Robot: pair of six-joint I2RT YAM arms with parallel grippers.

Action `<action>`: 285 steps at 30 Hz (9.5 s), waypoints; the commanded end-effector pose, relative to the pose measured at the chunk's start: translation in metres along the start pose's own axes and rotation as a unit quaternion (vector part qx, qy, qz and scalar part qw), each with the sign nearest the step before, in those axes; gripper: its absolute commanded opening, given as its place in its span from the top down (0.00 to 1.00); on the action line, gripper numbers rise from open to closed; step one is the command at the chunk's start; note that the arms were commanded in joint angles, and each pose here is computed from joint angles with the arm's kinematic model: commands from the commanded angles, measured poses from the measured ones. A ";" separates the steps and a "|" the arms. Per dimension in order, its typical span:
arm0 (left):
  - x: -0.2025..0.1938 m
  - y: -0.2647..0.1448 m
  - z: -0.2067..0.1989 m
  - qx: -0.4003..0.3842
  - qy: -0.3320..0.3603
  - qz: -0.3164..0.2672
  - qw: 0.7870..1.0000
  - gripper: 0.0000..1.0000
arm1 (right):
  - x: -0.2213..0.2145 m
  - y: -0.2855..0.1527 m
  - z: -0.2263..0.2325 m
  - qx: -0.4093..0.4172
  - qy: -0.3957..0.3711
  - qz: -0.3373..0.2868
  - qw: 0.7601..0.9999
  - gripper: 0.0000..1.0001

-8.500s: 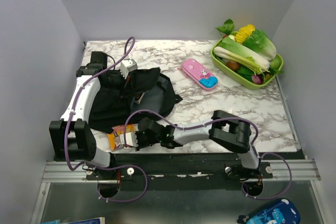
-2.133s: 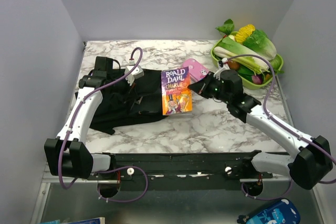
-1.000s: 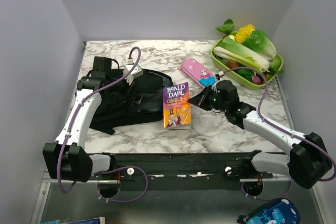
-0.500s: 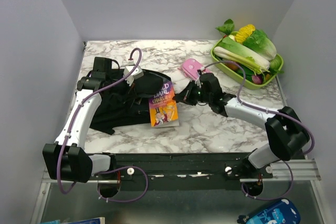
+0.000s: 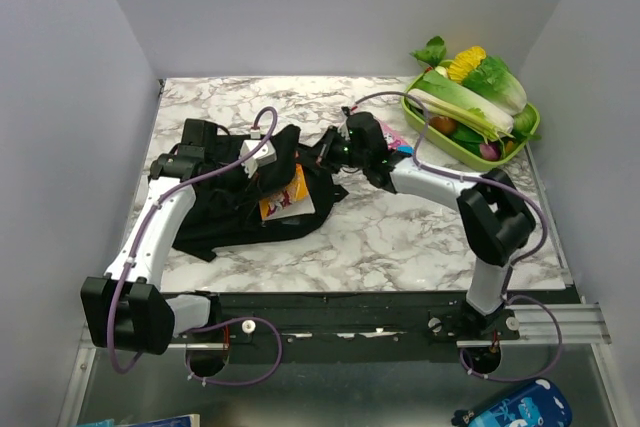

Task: Pack the student bag
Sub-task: Place the book in the student bag, then pick up the stationery from the center of the board, then place the stationery in the student bag, then adjust the student bag at the center of the board.

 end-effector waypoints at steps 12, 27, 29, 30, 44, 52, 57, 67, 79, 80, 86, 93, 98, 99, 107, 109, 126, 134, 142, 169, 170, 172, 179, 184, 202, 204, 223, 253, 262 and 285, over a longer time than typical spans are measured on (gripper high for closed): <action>-0.004 -0.006 -0.034 -0.068 0.015 -0.029 0.997 0.92 | -0.045 0.093 0.016 -0.005 -0.063 0.043 0.997 0.99; 0.003 -0.007 -0.030 -0.056 0.022 -0.036 0.998 0.92 | -0.060 0.045 -0.035 -0.113 -0.130 0.041 0.984 0.46; 0.003 -0.006 -0.029 -0.056 0.020 -0.036 0.998 0.92 | -0.064 0.047 -0.032 -0.098 -0.127 0.047 0.986 0.73; 0.004 -0.007 -0.029 -0.054 0.020 -0.036 0.998 0.92 | -0.065 0.048 -0.029 -0.093 -0.129 0.049 0.986 0.79; 0.003 0.004 -0.015 0.002 -0.037 -0.051 0.998 0.01 | -0.051 0.013 0.053 0.012 -0.172 -0.002 0.985 0.89; 0.016 0.005 -0.019 0.030 -0.036 -0.105 0.993 0.01 | -0.053 0.010 0.062 0.032 -0.159 0.012 0.987 0.91; 0.030 0.005 -0.034 0.016 -0.037 -0.108 0.993 0.01 | -0.053 0.012 0.071 0.036 -0.160 0.025 0.986 0.92; 0.007 0.024 -0.015 0.156 -0.005 -0.027 0.987 0.08 | -0.052 0.007 0.075 0.026 -0.173 0.019 0.984 0.93; 0.017 0.010 -0.015 0.186 -0.004 -0.031 0.982 1.00 | -0.021 -0.004 0.056 -0.022 -0.190 -0.019 0.981 0.56; 0.019 0.009 -0.016 0.188 -0.005 -0.034 0.982 1.00 | -0.005 -0.009 0.040 -0.053 -0.207 -0.033 0.976 0.35; 0.021 0.007 -0.016 0.181 -0.019 -0.025 0.983 1.00 | 0.074 -0.037 -0.027 -0.291 -0.335 -0.081 0.893 0.00; 0.020 0.014 -0.016 0.162 -0.032 -0.025 0.986 1.00 | 0.131 -0.048 -0.094 -0.457 -0.372 -0.071 0.805 0.00; 0.025 0.012 -0.016 0.161 -0.026 -0.031 0.986 1.00 | 0.161 -0.050 -0.114 -0.447 -0.345 -0.073 0.822 0.00; 0.026 0.012 -0.016 0.161 -0.025 -0.032 0.986 1.00 | 0.166 -0.049 -0.126 -0.448 -0.332 -0.065 0.827 0.00; 0.033 0.009 -0.017 0.152 -0.020 -0.040 0.987 1.00 | 0.185 -0.035 -0.153 -0.439 -0.310 -0.024 0.843 0.00; 0.034 0.009 -0.016 0.152 -0.017 -0.040 0.987 1.00 | 0.187 -0.033 -0.155 -0.426 -0.305 -0.015 0.851 0.00; 0.044 0.005 -0.014 0.154 -0.007 -0.047 0.987 1.00 | 0.169 -0.021 -0.179 -0.392 -0.261 0.032 0.882 0.00; 0.047 0.000 -0.017 0.153 0.003 -0.053 0.987 1.00 | 0.157 -0.029 -0.201 -0.395 -0.232 0.058 0.887 0.00; 0.053 -0.005 -0.019 0.150 0.008 -0.066 0.986 1.00 | 0.123 -0.042 -0.167 -0.256 -0.169 0.091 0.947 0.00; 0.045 0.000 -0.021 0.139 0.013 -0.062 0.988 1.00 | 0.061 -0.042 -0.180 -0.241 -0.085 0.072 0.964 0.38; 0.045 0.000 -0.021 0.138 0.012 -0.062 0.988 1.00 | 0.060 -0.044 -0.178 -0.236 -0.084 0.070 0.966 0.49; 0.046 0.000 -0.021 0.139 0.013 -0.063 0.988 1.00 | 0.053 -0.045 -0.178 -0.219 -0.075 0.075 0.970 0.58; 0.045 0.001 -0.020 0.143 0.012 -0.063 0.988 1.00 | 0.051 -0.061 -0.145 -0.161 -0.095 0.046 0.981 0.95; 0.044 0.001 -0.020 0.142 0.013 -0.063 0.988 1.00 | 0.064 -0.088 -0.094 -0.105 -0.131 0.002 0.986 0.99; 0.057 -0.009 -0.026 0.140 0.015 -0.092 0.986 1.00 | -0.007 -0.073 -0.015 -0.099 -0.160 0.128 0.974 0.99; 0.057 -0.010 -0.028 0.137 0.015 -0.096 0.986 1.00 | -0.009 -0.068 -0.012 -0.128 -0.165 0.135 0.969 0.99; 0.053 -0.011 -0.045 0.063 0.039 -0.099 0.992 1.00 | -0.004 0.004 -0.007 -0.304 -0.178 0.127 0.927 0.99; 0.042 -0.012 -0.046 0.059 0.062 -0.066 0.994 0.98 | 0.006 -0.071 -0.020 -0.299 -0.221 0.025 0.928 0.33; 0.046 -0.012 -0.043 0.061 0.060 -0.063 0.994 0.98 | -0.030 -0.038 -0.063 -0.257 -0.197 0.110 0.940 0.33; 0.049 -0.016 -0.043 0.070 0.063 -0.062 0.994 0.98 | -0.041 -0.023 -0.044 -0.130 -0.151 0.108 0.974 0.99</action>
Point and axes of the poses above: each gripper's point midway between its finger pads, its own y axis out along the fingers, its own z axis along the line the jaws close on, x = y × z, the point moved 9 cm from there along -y, back along the fingers, and after that the axes turned 4 degrees about -y, right-handed, at the moved point
